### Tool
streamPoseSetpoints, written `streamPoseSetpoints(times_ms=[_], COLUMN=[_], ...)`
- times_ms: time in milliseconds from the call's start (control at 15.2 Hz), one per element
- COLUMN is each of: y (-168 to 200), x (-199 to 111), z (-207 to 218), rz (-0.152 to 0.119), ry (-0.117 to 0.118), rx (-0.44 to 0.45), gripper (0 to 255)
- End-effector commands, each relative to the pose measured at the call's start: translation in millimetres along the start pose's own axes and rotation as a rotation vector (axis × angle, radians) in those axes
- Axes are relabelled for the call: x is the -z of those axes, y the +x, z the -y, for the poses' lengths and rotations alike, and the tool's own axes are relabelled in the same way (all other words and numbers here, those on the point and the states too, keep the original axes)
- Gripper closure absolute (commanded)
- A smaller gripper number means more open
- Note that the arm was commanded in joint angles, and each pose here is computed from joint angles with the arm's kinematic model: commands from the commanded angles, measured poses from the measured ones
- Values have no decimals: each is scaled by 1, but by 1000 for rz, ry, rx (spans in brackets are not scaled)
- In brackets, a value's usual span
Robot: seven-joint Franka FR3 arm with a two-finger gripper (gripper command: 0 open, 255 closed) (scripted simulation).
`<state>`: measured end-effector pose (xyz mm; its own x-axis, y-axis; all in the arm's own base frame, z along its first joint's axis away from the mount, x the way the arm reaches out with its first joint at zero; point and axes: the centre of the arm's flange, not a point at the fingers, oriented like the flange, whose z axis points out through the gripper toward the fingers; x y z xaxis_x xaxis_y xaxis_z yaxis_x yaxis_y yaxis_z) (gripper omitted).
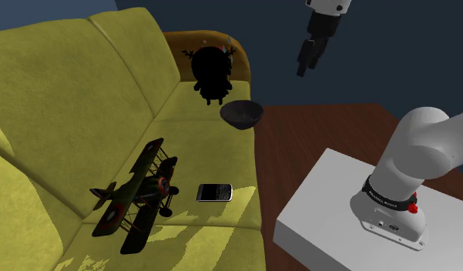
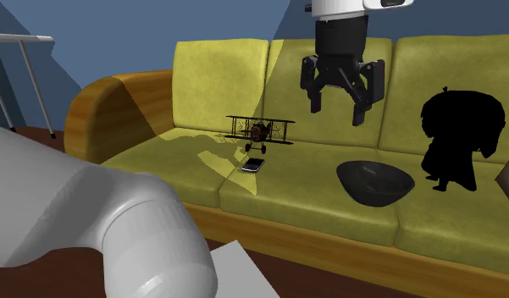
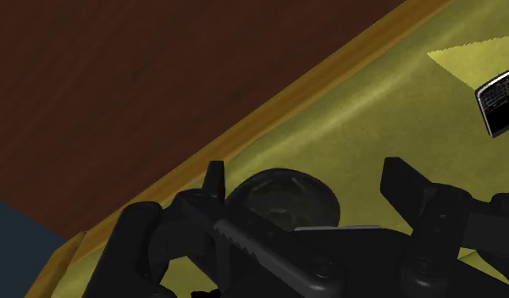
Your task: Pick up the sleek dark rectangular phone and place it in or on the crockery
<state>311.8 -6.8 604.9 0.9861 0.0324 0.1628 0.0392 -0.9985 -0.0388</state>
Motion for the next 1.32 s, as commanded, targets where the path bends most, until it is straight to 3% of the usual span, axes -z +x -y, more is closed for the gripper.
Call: streamPoseSetpoints(times_ms=[0,1254], y=[0,68], x=[0,-139], z=[0,203], rz=[0,85], ry=[0,-1], rx=[0,225], gripper=[0,0])
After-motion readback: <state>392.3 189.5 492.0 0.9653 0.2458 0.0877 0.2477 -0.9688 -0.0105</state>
